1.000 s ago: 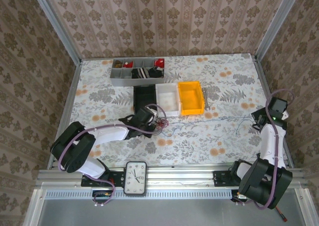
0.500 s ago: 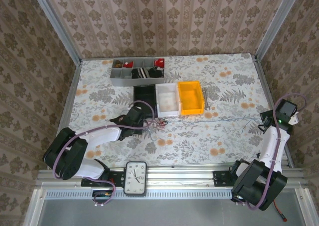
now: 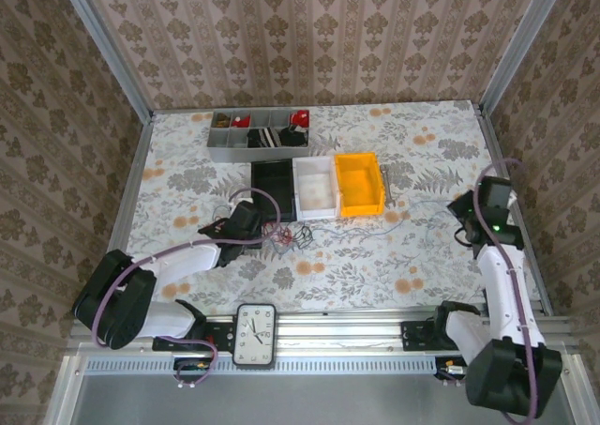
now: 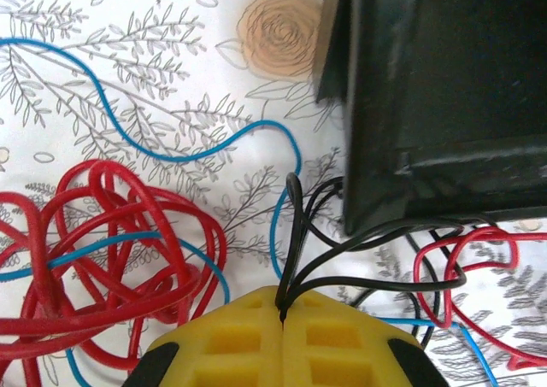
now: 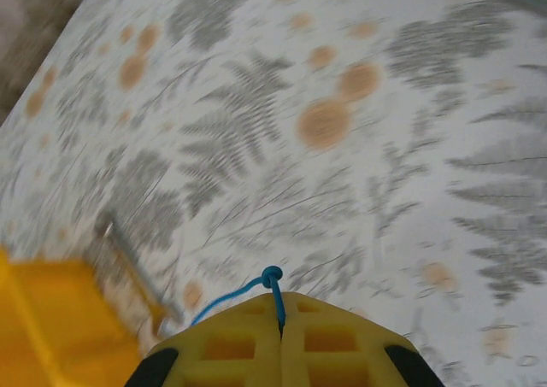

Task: Untangle the cables

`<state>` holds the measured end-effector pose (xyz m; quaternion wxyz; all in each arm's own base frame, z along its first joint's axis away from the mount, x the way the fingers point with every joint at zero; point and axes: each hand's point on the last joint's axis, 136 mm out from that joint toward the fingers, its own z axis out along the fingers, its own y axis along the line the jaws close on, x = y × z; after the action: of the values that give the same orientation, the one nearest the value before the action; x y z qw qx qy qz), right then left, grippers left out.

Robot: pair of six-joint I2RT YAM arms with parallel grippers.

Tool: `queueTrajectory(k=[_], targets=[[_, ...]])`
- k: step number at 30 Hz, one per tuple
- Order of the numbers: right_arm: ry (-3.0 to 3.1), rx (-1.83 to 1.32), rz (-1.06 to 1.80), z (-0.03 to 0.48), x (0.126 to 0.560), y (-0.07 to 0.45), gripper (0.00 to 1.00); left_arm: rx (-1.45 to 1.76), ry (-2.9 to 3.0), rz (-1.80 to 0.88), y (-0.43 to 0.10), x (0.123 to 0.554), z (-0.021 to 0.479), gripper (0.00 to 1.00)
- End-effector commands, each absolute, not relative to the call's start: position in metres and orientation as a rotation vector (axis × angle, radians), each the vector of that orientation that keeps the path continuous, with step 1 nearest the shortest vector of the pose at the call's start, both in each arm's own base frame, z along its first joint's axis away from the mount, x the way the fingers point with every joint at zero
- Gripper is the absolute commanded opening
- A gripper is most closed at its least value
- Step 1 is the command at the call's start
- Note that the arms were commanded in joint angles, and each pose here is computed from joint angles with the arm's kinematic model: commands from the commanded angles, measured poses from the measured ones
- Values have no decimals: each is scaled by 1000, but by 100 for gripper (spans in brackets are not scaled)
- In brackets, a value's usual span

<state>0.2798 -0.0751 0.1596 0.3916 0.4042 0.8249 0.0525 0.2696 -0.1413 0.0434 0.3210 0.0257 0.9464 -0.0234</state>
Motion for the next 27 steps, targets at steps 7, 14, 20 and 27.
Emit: queueTrajectory(k=[7,14,20,27], targets=[[2026,1044,-34,190,288,-98,1,-379,2454,300,-69,257,53,0],[1886,1366,-58,186,269,-173,1,-647,2506,449,-30,238,37,0],[1805,1484,-112,189,242,-207,1,-751,2488,463,-21,238,38,0],[1834,1435,-35,186,256,-197,2,-788,2487,390,-30,249,38,0]])
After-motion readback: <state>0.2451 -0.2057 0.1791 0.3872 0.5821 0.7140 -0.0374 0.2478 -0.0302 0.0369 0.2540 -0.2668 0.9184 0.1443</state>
